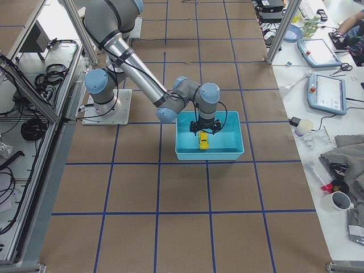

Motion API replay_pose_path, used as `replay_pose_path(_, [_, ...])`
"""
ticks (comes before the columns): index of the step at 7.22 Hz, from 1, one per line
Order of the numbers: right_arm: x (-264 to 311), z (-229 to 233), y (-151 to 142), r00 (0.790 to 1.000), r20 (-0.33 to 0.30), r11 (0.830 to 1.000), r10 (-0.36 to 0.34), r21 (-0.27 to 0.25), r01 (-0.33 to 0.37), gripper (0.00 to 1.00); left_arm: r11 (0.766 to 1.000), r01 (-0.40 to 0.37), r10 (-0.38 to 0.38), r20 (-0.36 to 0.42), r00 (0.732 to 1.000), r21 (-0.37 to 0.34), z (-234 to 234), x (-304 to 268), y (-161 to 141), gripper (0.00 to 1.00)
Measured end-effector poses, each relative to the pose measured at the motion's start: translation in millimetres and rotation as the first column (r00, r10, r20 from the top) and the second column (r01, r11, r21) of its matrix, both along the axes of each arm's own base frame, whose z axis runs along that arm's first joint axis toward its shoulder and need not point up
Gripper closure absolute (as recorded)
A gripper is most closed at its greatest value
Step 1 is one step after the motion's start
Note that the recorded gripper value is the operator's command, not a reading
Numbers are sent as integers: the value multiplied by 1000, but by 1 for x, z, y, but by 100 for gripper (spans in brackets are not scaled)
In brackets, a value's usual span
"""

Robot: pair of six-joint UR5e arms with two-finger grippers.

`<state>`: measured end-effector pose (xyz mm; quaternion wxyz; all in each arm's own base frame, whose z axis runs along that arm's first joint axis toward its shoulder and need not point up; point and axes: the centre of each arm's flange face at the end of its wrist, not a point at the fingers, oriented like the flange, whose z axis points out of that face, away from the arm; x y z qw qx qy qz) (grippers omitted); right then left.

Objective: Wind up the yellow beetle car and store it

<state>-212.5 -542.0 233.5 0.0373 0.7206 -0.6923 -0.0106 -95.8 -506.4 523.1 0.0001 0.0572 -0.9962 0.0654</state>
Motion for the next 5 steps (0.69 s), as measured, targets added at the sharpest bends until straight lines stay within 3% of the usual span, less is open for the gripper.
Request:
replay_pose_path(2, [-2, 36, -5, 999, -9, 999, -32, -22, 32, 0, 1000, 0, 0, 1, 1000, 0, 0, 0, 0, 0])
replay_pose_path(5, [8, 126, 3, 982, 11, 982, -187, -31, 188, 0, 1000, 0, 0, 2, 1000, 0, 0, 0, 0, 0])
